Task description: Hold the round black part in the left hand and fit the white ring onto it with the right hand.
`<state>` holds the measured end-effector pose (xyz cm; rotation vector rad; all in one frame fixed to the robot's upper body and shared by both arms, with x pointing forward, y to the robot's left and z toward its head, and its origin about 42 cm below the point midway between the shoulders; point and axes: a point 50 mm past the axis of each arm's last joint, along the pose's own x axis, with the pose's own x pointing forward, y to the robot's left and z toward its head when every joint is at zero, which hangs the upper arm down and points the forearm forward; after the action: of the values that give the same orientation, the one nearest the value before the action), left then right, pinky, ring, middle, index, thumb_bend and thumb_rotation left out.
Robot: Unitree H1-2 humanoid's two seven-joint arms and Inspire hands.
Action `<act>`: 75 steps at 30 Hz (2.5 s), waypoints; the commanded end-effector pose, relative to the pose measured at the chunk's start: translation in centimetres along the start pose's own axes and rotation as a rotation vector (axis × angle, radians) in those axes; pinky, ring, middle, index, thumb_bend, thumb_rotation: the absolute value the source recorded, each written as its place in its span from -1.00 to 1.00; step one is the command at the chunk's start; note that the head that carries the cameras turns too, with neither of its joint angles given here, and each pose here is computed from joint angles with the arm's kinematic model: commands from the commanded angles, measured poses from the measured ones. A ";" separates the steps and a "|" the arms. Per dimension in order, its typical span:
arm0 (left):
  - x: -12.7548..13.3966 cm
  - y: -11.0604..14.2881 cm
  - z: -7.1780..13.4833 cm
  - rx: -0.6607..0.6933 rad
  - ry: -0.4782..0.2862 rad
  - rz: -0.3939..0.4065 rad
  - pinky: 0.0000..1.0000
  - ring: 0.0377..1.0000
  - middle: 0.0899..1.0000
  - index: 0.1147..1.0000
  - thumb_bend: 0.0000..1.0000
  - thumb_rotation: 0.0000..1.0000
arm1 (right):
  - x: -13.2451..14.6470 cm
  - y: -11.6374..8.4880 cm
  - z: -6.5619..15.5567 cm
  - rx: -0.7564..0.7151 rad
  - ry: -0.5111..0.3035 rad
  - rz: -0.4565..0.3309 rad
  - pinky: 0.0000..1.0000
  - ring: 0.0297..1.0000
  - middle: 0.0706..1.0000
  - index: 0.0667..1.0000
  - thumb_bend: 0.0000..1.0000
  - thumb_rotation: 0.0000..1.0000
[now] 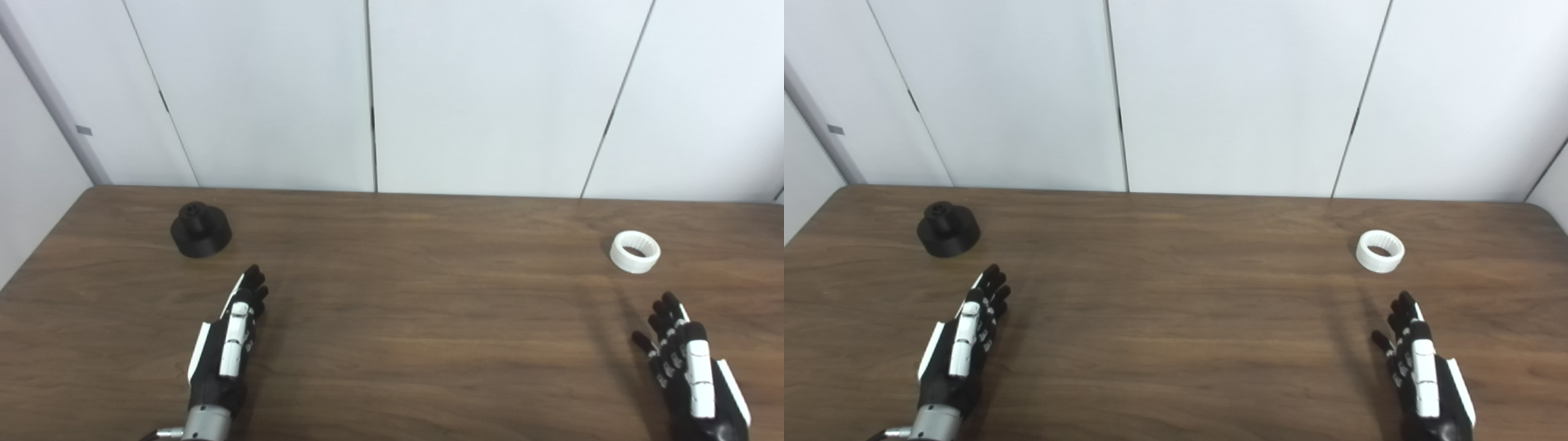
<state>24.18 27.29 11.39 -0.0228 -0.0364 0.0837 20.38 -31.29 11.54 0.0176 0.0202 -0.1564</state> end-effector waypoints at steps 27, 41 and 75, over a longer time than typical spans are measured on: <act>0.3 -1.0 0.6 0.028 -0.054 -0.022 1.00 0.97 0.98 0.98 -0.07 0.98 | 0.1 -0.8 -0.2 -0.007 -0.020 -0.001 1.00 1.00 1.00 0.99 0.11 1.00; -0.1 -2.1 -1.0 0.086 -0.046 -0.019 0.97 0.94 0.96 0.96 -0.12 1.00 | 0.6 -1.9 -1.5 0.013 -0.011 0.026 1.00 1.00 1.00 1.00 0.20 1.00; 0.0 -4.8 -0.8 0.089 -0.033 -0.016 1.00 0.99 0.98 0.98 0.00 1.00 | 0.5 -4.3 -0.9 -0.032 0.002 -0.025 1.00 1.00 1.00 1.00 0.08 1.00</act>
<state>24.61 23.16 10.27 0.0896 -0.0522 0.0751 20.68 -34.41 10.33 0.0117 0.0071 -0.1595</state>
